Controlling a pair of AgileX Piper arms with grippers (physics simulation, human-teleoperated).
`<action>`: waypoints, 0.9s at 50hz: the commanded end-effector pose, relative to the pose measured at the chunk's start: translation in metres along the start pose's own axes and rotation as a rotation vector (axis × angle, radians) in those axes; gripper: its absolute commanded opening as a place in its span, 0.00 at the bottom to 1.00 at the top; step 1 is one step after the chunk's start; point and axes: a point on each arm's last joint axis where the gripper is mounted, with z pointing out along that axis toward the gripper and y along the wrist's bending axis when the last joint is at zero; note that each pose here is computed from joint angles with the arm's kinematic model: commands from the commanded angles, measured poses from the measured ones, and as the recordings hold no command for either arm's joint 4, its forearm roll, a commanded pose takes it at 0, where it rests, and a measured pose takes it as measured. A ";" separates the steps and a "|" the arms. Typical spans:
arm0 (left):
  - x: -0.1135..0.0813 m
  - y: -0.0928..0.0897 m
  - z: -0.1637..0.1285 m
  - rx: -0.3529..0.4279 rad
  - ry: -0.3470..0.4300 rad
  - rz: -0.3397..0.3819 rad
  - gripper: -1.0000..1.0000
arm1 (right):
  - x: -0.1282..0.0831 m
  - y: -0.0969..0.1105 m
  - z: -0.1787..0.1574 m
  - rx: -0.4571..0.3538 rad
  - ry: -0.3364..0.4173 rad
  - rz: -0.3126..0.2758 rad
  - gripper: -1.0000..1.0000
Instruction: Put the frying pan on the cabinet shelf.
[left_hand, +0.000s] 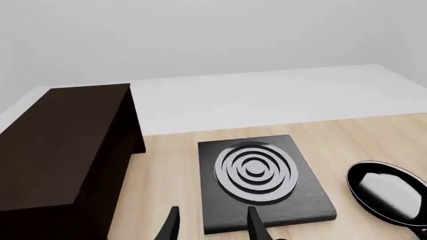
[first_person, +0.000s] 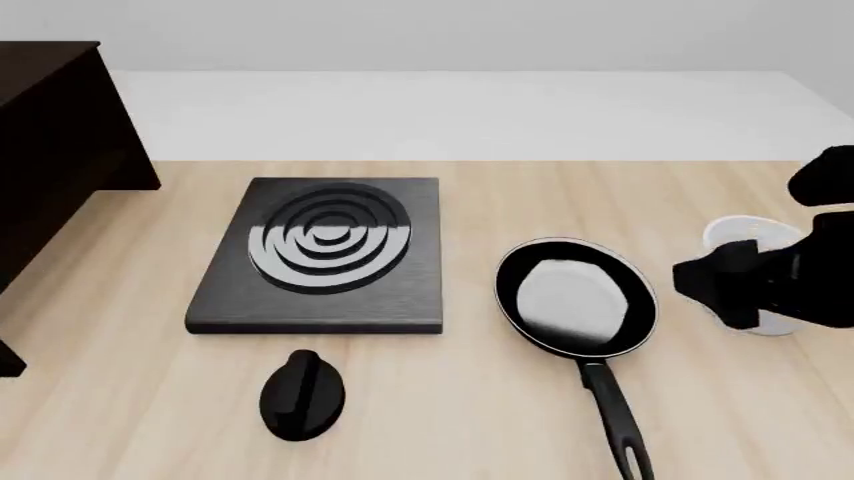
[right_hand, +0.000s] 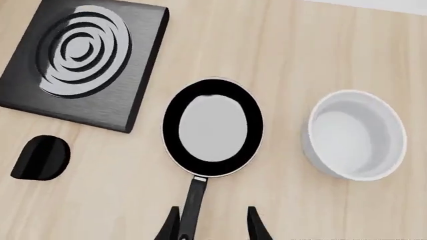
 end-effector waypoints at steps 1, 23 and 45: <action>0.002 -0.001 0.000 0.013 0.004 -0.003 1.00 | 0.001 0.004 0.030 -0.009 0.114 -0.013 1.00; 0.003 -0.001 -0.002 0.014 -0.012 -0.002 1.00 | 0.034 0.012 0.069 -0.039 0.256 -0.090 1.00; 0.001 -0.001 -0.001 0.014 -0.013 -0.003 1.00 | 0.061 0.024 0.083 -0.074 0.304 -0.073 1.00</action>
